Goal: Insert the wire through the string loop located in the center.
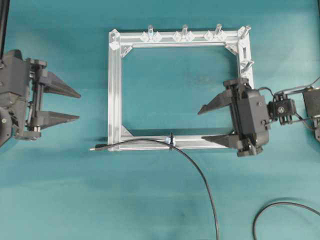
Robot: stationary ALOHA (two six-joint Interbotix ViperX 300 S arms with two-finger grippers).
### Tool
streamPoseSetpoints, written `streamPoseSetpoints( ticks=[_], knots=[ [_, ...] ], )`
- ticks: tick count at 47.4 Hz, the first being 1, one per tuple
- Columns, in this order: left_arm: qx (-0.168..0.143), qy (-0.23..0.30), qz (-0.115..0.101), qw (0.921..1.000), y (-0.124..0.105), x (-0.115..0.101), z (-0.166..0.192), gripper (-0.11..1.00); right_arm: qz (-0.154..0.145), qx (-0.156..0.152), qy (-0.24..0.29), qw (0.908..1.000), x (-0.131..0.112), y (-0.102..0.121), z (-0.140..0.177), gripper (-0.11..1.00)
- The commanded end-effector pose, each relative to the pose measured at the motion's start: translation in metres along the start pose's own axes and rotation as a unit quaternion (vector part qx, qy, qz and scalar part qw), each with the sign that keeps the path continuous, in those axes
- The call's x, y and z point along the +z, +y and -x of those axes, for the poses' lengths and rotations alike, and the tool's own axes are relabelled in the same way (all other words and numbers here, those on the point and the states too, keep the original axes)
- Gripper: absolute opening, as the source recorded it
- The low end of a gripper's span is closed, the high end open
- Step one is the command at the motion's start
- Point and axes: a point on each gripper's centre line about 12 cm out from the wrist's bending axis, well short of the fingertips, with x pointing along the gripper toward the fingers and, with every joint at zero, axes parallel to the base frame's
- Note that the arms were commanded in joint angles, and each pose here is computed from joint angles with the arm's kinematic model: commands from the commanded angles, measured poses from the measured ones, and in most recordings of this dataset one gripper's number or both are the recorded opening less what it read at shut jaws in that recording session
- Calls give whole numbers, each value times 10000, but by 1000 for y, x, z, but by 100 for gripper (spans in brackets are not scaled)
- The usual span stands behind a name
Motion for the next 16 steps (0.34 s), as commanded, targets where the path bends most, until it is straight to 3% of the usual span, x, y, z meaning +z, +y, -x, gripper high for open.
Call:
streamPoseSetpoints(
  ticks=[1,16],
  knots=[
    [56,-170,-33,9998,3,4,5,62,-75,-91,-222,9997,9,-7,3,75],
    [108,-301,-6,9995,5,-2,14,62,-385,-307,-377,9981,1,-20,6,75]
  ],
)
